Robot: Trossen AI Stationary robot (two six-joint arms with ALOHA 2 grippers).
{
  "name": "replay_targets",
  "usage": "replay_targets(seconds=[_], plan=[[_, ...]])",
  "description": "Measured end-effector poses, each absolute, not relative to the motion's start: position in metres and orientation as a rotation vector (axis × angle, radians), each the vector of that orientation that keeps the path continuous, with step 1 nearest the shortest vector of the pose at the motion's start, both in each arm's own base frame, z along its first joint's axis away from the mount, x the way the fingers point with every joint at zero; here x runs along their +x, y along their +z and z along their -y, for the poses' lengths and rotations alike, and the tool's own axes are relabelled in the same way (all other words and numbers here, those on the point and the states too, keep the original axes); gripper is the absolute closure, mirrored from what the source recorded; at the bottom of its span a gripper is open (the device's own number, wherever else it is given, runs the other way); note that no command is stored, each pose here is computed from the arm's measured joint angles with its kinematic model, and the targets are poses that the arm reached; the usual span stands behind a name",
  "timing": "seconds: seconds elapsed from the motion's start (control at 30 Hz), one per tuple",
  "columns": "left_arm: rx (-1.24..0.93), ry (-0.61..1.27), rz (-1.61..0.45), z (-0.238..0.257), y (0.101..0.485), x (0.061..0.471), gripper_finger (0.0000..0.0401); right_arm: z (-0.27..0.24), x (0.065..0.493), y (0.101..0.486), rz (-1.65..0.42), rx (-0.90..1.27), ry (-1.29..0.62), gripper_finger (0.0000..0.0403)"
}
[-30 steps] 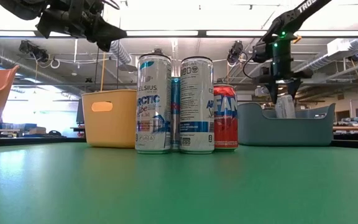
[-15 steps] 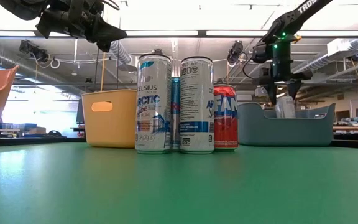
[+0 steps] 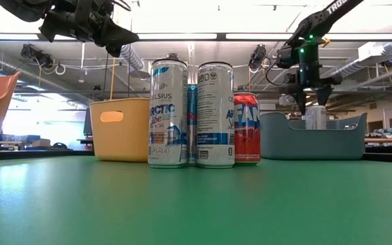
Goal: Sort soda cans
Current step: Put the white blue soda can into the blue bin
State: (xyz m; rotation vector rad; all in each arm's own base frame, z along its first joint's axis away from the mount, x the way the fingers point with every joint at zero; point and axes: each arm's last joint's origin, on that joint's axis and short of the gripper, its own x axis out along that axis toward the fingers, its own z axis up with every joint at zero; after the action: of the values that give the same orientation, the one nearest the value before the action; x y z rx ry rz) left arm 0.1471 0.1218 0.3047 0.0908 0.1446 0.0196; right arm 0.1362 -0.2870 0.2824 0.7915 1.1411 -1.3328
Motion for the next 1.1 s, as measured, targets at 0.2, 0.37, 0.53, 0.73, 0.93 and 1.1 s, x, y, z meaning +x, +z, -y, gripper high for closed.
replay_targets(seconds=[0.2, 0.37, 0.53, 0.73, 0.93, 1.1], plan=[[0.090, 0.020, -0.145, -0.122, 0.305, 0.147, 0.0396, 0.289, 0.140, 0.303, -1.120, 0.722, -1.298, 0.0083], [0.091, 0.023, -0.145, -0.122, 0.305, 0.147, 0.0396, 0.285, 0.149, 0.329, -1.099, 0.662, -1.247, 0.0072], [0.095, 0.026, -0.142, -0.122, 0.305, 0.147, 0.0396, 0.263, 0.187, 0.358, -1.031, 0.565, -1.026, 0.0070], [0.092, 0.026, -0.145, -0.122, 0.305, 0.147, 0.0396, 0.202, 0.251, 0.371, -0.996, 0.458, -0.566, 0.0079], [0.091, 0.026, -0.145, -0.122, 0.305, 0.147, 0.0396, 0.121, 0.301, 0.372, -1.016, 0.324, -0.275, 0.0075], [0.092, 0.026, -0.145, -0.122, 0.305, 0.147, 0.0396, 0.056, 0.325, 0.375, -0.979, 0.233, -0.175, 0.0065]])
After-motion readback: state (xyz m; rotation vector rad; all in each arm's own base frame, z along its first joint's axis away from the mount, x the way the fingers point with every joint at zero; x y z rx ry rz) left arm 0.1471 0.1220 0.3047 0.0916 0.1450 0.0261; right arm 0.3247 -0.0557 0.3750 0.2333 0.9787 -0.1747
